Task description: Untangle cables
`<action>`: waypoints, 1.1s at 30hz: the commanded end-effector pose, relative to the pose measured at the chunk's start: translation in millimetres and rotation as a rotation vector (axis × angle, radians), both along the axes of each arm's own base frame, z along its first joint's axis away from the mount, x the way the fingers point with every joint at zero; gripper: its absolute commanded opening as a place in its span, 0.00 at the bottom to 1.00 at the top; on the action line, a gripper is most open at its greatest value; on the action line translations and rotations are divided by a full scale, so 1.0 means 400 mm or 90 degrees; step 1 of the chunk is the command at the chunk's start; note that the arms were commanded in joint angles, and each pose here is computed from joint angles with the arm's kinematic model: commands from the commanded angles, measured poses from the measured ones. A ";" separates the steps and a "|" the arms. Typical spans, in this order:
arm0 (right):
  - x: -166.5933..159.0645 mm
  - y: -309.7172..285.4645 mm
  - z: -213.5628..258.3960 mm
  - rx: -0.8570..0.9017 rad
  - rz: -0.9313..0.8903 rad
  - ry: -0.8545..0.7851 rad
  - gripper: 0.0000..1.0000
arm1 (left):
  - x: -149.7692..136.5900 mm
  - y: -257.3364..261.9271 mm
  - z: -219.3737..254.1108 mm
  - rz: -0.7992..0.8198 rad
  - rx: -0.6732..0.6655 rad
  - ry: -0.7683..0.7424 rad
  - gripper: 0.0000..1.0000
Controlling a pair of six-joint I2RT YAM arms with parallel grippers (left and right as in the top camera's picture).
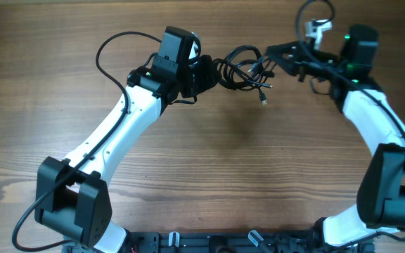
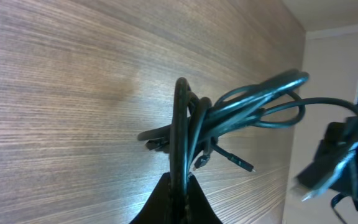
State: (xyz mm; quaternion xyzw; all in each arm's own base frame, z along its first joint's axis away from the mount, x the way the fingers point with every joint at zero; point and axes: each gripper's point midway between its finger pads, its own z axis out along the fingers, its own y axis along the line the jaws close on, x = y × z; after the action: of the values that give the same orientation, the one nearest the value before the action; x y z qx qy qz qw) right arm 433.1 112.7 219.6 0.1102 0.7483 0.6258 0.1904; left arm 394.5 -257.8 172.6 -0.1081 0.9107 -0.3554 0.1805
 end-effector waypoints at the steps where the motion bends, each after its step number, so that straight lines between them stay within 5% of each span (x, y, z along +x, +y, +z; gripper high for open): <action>1: -0.005 -0.091 0.054 0.013 -0.017 -0.037 0.04 | -0.001 0.006 0.010 -0.003 0.016 -0.012 0.04; 9: 0.012 -0.273 0.034 -0.016 -0.128 -0.050 0.04 | -0.006 0.007 0.006 -0.005 0.017 -0.005 0.04; 16: -0.010 -0.304 -0.134 -0.136 -0.199 0.077 0.04 | -0.008 0.008 0.003 -0.005 0.019 -0.002 0.04; 17: -0.016 -0.292 -0.149 -0.153 -0.191 0.084 0.06 | -0.008 0.008 0.003 -0.005 0.019 -0.002 0.04; 20: -0.015 -0.276 -0.143 -0.154 -0.178 0.071 0.51 | -0.008 0.008 0.003 -0.005 0.019 -0.002 0.04; 22: -0.013 -0.274 -0.133 -0.150 -0.173 0.064 0.63 | -0.008 0.008 0.003 -0.005 0.019 -0.002 0.04; 30: -0.017 -0.194 -0.056 -0.191 -0.164 0.015 0.66 | -0.008 0.008 0.003 -0.005 0.019 -0.002 0.04; 33: -0.021 -0.113 -0.055 -0.190 -0.125 0.014 0.58 | -0.009 0.008 0.004 -0.005 0.018 -0.001 0.04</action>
State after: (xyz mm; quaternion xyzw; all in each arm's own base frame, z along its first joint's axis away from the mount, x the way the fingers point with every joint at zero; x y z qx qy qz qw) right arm 421.8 40.2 183.2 0.1897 0.8144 0.4885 0.2492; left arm 388.0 -253.7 164.8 -0.1130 0.9190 -0.3386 0.1675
